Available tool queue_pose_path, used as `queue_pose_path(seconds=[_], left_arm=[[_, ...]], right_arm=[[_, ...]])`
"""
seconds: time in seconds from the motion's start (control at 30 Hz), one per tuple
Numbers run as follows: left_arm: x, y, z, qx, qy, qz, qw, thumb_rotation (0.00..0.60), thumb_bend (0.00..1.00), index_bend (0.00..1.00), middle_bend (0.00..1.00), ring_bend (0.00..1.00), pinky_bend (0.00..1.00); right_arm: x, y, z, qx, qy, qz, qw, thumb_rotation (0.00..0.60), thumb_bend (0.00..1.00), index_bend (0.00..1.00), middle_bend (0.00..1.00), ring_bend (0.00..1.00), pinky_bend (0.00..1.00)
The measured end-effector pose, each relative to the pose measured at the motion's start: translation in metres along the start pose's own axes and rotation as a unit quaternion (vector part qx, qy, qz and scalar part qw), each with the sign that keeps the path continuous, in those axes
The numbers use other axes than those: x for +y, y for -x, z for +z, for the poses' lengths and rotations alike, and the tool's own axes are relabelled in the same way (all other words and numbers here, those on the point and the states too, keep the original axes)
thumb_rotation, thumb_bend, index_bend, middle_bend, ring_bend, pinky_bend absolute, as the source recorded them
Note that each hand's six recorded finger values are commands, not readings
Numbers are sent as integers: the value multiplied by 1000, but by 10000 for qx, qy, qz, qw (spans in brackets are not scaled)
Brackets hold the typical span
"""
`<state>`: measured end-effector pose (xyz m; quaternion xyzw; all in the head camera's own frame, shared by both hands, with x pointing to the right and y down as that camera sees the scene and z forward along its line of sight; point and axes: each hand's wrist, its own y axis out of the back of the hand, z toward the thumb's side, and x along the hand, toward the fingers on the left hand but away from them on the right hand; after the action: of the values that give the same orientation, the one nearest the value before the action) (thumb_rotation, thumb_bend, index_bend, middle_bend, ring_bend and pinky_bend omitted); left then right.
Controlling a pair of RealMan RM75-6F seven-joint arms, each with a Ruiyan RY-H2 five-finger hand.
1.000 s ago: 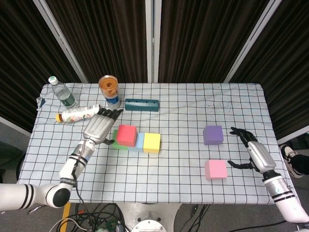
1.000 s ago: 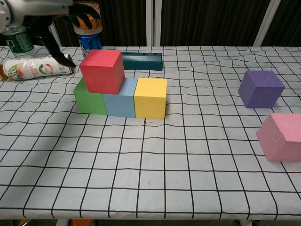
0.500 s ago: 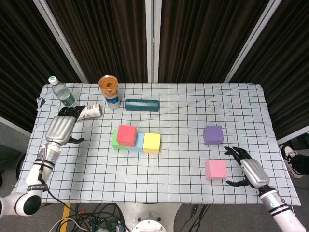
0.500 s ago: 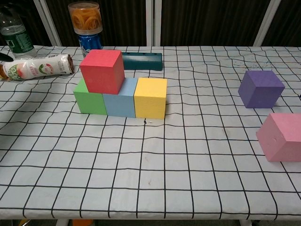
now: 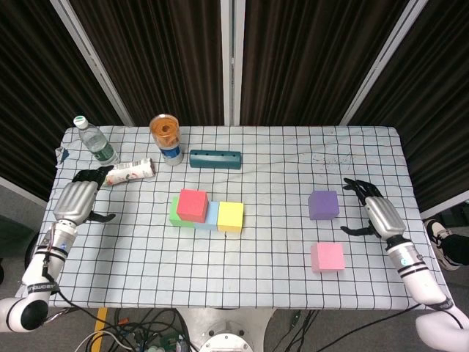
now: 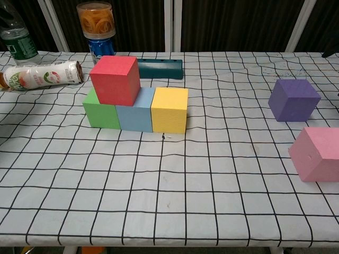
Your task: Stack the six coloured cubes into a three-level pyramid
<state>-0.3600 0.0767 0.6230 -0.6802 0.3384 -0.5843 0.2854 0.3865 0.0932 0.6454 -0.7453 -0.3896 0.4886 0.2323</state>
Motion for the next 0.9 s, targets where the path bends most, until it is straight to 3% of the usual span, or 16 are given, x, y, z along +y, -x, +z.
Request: queue_pose_path(seconds=[0.37,0.5,0.6,0.73,0.9], left_arm=[[-5,7,-14,122,161,-95,9997,600,109,65,73,100,84],[-5,8,-17,142,237,-90,9996,600,109,65,73,100,84],[-4,11,-21,153,268,-52,9995,600,109,65,73,100,85],[0,14,-29,243,282,46,9993,600,109,65,73,100,85],[1,20,-40,380,217,133,9990,600,109,66,72,100,85]], right_arm=[[-31,60,-2,-263,-654,458,9965,600,94,0,172,0,0],[-40,66,2,-256,-703,582,9955,600,227,0,350,4,0],[-38,64,6,-203,-676,545,9960,600,282,0,416,21,0],[-29,58,22,-23,-484,463,9977,600,284,0,429,27,0],[-15,46,63,370,-55,451,9983,600,283,0,451,49,0]])
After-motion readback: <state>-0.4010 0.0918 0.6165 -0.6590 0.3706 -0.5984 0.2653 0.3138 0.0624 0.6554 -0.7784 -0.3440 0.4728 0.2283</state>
